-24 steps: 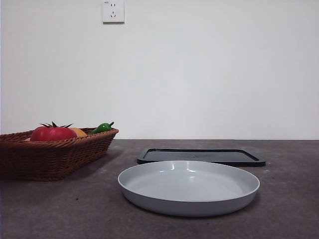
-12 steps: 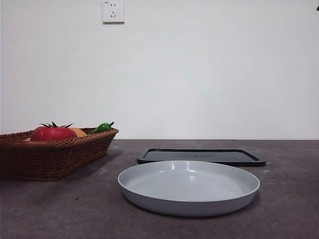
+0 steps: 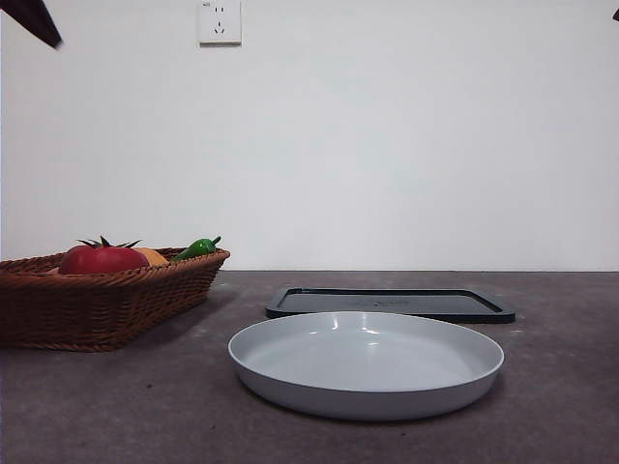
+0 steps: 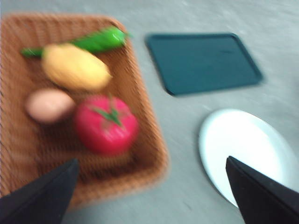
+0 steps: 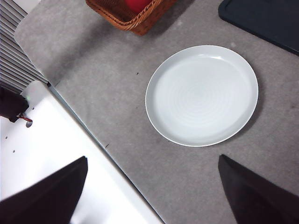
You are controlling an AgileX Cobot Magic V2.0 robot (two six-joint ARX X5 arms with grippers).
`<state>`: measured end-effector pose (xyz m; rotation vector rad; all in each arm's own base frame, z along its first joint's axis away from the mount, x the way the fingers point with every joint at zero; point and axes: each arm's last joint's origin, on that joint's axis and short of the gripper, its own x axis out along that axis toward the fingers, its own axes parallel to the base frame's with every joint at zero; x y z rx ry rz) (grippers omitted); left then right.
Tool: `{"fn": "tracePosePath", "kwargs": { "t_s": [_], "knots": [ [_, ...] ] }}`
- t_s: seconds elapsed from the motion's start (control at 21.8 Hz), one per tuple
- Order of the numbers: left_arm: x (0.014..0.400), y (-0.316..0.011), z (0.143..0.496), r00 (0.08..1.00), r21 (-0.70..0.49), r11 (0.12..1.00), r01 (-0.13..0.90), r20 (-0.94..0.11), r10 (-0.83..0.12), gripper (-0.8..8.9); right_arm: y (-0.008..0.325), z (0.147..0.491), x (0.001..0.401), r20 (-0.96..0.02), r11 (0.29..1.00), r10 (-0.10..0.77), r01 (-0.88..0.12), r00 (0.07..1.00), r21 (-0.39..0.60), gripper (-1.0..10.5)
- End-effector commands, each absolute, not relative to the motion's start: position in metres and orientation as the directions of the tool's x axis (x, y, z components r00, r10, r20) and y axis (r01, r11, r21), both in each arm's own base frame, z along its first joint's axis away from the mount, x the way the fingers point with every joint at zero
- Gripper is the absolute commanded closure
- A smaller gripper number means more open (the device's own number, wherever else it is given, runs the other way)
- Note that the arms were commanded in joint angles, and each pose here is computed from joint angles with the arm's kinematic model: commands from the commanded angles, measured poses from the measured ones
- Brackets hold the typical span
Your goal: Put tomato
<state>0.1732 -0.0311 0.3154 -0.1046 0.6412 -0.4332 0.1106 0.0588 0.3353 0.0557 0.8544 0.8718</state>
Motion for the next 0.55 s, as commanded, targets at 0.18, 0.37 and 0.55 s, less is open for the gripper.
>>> {"fn": "tracePosePath", "kwargs": {
  "t_s": [0.18,0.37,0.55],
  "knots": [
    [0.214,-0.039,0.305,0.731,-0.129,0.915,0.382,-0.564,-0.385,3.14,0.06,0.341,0.112,-0.624,0.654,0.699,-0.665,0.35,0.36,5.0],
    [0.236,-0.044,0.29,0.723,-0.082,0.92,0.383,-0.593,-0.354,3.14,0.06,0.341,0.112,-0.624,0.654,0.699,-0.665,0.35,0.36,5.0],
    [0.254,-0.048,0.274,0.704,-0.063,0.914,0.401,-0.617,-0.351,3.14,0.06,0.341,0.112,-0.624,0.655,0.699,-0.663,0.35,0.362,5.0]
  ]
}}
